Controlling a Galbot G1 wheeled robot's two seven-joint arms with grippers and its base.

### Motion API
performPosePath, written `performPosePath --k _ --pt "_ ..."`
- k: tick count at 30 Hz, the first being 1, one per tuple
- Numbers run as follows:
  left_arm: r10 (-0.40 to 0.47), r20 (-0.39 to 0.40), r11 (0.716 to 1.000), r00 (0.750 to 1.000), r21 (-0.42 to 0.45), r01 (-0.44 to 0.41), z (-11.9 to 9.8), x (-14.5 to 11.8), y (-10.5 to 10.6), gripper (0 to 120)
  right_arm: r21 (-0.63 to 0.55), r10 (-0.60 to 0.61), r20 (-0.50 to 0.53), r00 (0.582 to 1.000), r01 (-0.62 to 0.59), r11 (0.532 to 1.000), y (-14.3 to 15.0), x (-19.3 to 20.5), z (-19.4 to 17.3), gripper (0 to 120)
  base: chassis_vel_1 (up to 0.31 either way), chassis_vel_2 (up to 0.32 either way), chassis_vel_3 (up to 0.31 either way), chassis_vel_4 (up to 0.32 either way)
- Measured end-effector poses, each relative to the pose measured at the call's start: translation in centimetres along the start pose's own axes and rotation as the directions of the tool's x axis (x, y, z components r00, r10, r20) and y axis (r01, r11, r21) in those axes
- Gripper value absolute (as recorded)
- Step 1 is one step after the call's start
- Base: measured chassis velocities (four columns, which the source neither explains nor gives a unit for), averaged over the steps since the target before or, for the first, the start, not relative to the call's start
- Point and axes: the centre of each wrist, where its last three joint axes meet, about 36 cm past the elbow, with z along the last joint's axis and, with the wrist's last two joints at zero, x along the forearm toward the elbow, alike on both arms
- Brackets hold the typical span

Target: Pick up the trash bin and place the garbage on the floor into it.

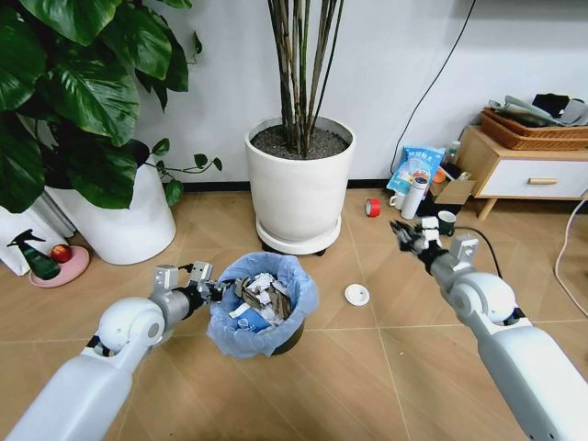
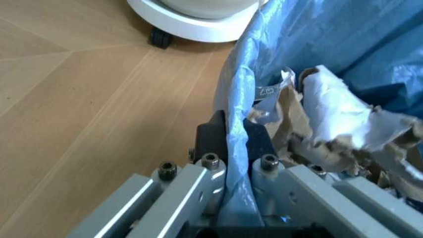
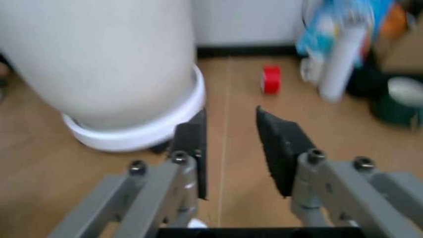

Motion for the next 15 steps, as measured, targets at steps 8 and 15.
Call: performPosePath --k 8,15 --pt "0.004 -0.014 1.000 1.000 0.000 -0.004 0.2 -0.5 0.0 0 -0.105 0.035 -0.223 0.974 -0.060 0.993 -1.4 -4.6 7.4 58 0.000 0.000 0.000 0.000" --pt "0.004 -0.021 1.000 1.000 -0.002 -0.004 0.4 -0.6 0.0 0 -0.141 -0.002 -0.342 0.940 -0.049 0.989 2.3 -11.0 11.3 82 0.000 0.000 0.000 0.000"
